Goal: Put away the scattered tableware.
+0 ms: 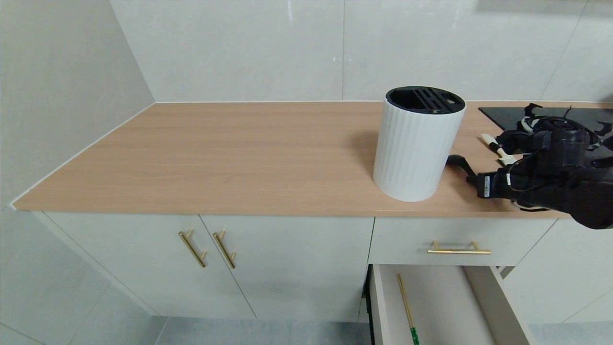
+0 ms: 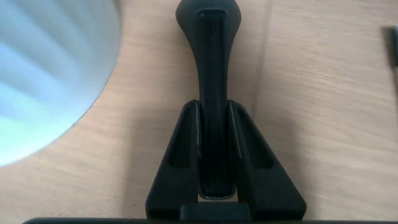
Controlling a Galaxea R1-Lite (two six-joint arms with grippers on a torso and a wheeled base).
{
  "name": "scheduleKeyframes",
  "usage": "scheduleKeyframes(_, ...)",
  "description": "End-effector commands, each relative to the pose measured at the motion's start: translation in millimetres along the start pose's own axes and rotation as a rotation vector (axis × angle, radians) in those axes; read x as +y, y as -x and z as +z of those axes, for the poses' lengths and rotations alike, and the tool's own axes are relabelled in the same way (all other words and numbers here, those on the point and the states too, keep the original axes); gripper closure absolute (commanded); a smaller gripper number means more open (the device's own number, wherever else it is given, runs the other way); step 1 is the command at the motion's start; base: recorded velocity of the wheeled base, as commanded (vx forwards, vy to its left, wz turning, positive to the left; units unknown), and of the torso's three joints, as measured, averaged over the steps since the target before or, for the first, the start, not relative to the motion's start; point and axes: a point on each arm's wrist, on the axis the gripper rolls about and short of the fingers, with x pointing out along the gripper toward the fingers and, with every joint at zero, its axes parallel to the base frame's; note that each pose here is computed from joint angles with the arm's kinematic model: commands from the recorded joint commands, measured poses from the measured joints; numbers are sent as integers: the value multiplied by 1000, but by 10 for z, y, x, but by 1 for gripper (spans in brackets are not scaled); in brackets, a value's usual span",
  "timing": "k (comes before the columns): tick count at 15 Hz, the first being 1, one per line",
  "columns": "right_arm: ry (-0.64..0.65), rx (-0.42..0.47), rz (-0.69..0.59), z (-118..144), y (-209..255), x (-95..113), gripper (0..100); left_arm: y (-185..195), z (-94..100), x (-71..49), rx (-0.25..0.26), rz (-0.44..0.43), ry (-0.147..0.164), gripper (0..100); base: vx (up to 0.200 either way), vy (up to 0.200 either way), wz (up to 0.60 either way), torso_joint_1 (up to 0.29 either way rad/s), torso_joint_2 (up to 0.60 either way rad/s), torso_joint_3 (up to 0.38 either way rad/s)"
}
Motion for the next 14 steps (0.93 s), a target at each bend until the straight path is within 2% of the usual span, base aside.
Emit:
scheduleKeyframes(1,-11,-49,-24,137,181,54,100,-1,0,0,2,1,0,0,0,0,0,0,0,0)
scheduleKeyframes(5,-10,-41,-19,-38,589,183,100,-1,0,0,2,1,0,0,0,0,0,0,0,0)
scheduleKeyframes(10,6,-217,-26,-227,1151,232,100,-1,0,0,2,1,0,0,0,0,0,0,0,0)
scheduleKeyframes(14,32,-256,-33,-280,1550,278,100,-1,0,0,2,1,0,0,0,0,0,0,0,0)
